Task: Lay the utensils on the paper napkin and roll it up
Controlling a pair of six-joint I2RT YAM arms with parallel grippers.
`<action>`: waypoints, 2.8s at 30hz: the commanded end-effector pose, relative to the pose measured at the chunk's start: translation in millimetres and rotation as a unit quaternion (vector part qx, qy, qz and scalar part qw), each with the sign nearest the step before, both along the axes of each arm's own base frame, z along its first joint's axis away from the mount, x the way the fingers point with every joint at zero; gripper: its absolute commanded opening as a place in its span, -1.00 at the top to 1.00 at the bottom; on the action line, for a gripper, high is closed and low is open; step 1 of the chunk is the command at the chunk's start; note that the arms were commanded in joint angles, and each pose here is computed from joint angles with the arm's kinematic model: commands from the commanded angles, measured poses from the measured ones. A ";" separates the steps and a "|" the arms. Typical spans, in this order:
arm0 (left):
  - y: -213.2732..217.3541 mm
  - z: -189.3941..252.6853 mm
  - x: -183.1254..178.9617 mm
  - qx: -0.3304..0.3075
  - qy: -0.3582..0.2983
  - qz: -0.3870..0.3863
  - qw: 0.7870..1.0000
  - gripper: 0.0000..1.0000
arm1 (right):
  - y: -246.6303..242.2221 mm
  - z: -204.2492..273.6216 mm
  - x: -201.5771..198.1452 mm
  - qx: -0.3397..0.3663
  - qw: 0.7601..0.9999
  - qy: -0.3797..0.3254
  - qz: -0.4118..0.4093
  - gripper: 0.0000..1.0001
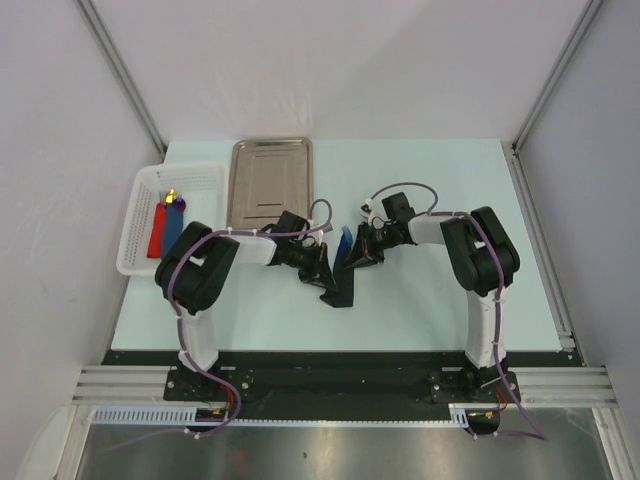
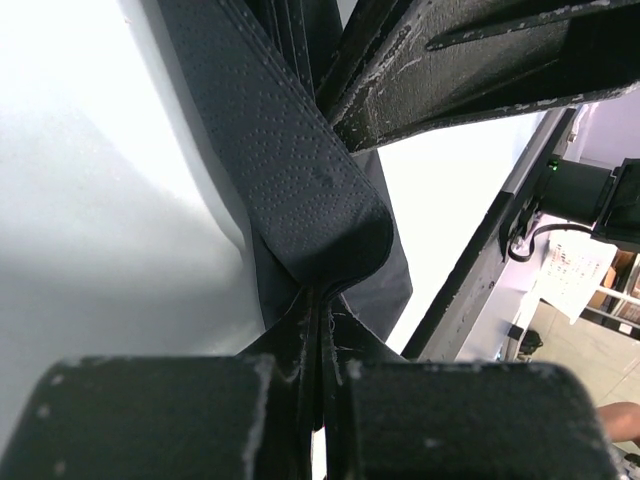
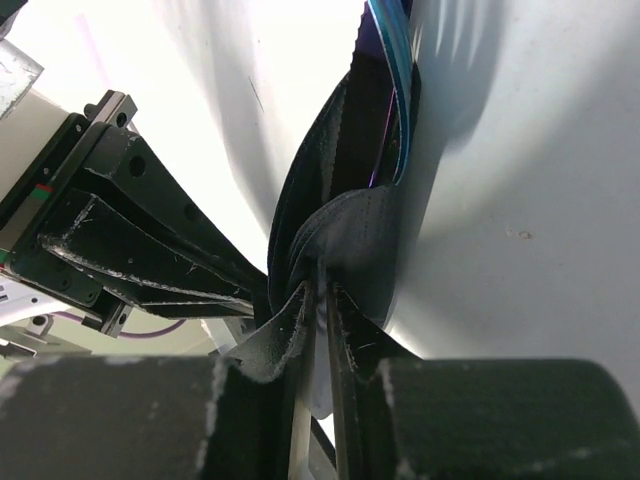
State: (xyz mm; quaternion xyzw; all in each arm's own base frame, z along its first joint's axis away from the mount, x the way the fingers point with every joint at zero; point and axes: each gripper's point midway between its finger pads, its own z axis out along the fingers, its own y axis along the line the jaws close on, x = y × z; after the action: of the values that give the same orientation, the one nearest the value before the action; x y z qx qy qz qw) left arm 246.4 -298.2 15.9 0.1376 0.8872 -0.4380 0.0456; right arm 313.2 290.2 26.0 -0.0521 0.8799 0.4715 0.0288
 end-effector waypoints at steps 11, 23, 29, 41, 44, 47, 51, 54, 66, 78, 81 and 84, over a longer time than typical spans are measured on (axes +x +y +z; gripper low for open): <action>-10.1 24.4 10.9 -0.011 -0.014 0.004 1.000 1.00 | -4.3 -36.9 0.2 -0.061 0.998 0.001 -0.015 0.73; -37.4 54.9 8.5 -0.068 -0.004 0.003 0.998 1.00 | -17.4 -66.0 -6.1 -0.132 0.991 0.016 -0.023 0.91; -54.8 63.2 9.6 -0.093 -0.017 -0.015 0.995 0.99 | -14.4 -70.1 -9.7 -0.137 0.990 0.020 -0.020 0.94; -60.7 17.6 -3.6 -0.070 0.016 -0.025 0.997 0.93 | -20.4 -69.3 -8.2 -0.134 0.990 0.025 -0.028 0.94; -53.2 0.4 -9.4 -0.048 0.032 -0.023 0.998 0.75 | -18.3 -61.3 -5.4 -0.124 0.992 0.020 -0.025 0.91; -43.3 -13.2 -15.3 -0.037 0.048 -0.019 0.998 0.40 | -14.4 -40.5 3.7 -0.108 0.994 0.000 -0.014 0.82; -36.5 -21.9 -16.8 -0.035 0.058 -0.019 0.998 0.12 | -24.3 -6.1 18.8 -0.083 0.996 0.002 -0.015 0.70; -37.5 -20.9 -17.1 -0.046 0.059 -0.023 0.997 0.04 | -30.6 18.0 27.8 -0.063 0.998 -0.001 -0.010 0.56; -40.9 -13.6 -14.3 -0.064 0.041 -0.030 0.997 -0.17 | -28.5 22.7 17.8 -0.037 0.999 0.018 0.016 -0.24; -44.4 12.5 -6.1 -0.102 0.006 -0.027 0.994 -0.19 | -42.1 -28.0 -19.5 -0.096 0.990 0.030 0.097 0.31; -43.5 14.5 -4.4 -0.105 0.003 -0.024 0.994 -0.17 | -45.9 -32.9 -24.2 -0.097 0.989 0.031 0.105 0.52; -42.9 15.9 -3.6 -0.110 0.004 -0.021 0.994 -0.15 | -50.1 -38.4 -27.0 -0.104 0.988 0.025 0.113 0.63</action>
State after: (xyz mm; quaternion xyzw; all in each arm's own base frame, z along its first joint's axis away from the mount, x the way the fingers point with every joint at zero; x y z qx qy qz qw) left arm 247.6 -352.3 40.2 0.1686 0.8162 -0.5498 0.0564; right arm 299.9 257.0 16.7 -0.1198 0.8991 0.4194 -0.0367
